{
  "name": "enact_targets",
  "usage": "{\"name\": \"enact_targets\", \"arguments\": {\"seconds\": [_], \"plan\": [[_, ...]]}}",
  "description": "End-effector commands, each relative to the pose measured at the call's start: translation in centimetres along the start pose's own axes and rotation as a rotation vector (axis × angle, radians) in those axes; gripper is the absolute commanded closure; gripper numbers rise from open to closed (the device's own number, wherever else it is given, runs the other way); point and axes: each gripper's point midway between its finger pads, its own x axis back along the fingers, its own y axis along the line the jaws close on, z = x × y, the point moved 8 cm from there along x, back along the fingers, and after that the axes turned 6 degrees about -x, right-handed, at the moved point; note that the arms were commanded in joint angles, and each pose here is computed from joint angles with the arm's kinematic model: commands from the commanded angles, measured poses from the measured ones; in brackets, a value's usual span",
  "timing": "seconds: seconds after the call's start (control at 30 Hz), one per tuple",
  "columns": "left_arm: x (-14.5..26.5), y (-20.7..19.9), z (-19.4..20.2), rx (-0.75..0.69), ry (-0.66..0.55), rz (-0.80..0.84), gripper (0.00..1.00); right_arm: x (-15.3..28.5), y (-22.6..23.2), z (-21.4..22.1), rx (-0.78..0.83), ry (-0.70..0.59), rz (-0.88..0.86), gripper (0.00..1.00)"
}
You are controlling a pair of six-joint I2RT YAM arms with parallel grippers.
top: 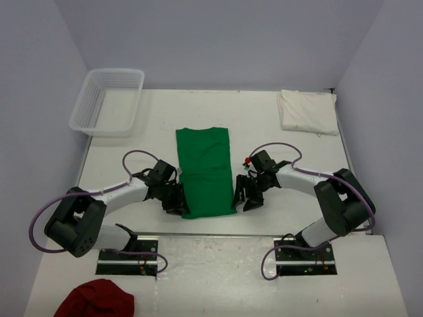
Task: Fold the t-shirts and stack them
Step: Grab one side of the 2/3 rectangular tshirt with both arms
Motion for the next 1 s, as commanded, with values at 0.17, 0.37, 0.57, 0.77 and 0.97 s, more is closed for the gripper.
{"name": "enact_targets", "arguments": {"seconds": [0.17,0.37,0.57,0.77,0.97], "plan": [[-0.4,2.4,1.1,-0.019,-0.006,-0.147,0.92,-0.5,-0.2,0.3,-0.018,-0.001,-0.019,0.41],[-0.6,2.3,1.0,-0.019,-0.003,-0.138,1.00,-1.2,-0.3,0.0,-0.048,0.002,-0.027,0.41],[-0.7,2.1,0.7,-0.032,0.001,-0.122,1.00,-1.7,-0.4,-0.2,-0.073,-0.003,-0.008,0.43],[-0.5,1.7,0.5,-0.035,0.000,-0.117,1.00,-2.7,-0.6,-0.3,-0.096,0.005,0.005,0.44],[-0.2,1.4,0.2,-0.041,-0.003,-0.114,1.00,-3.7,-0.9,-0.4,-0.108,0.024,0.010,0.45]]}}
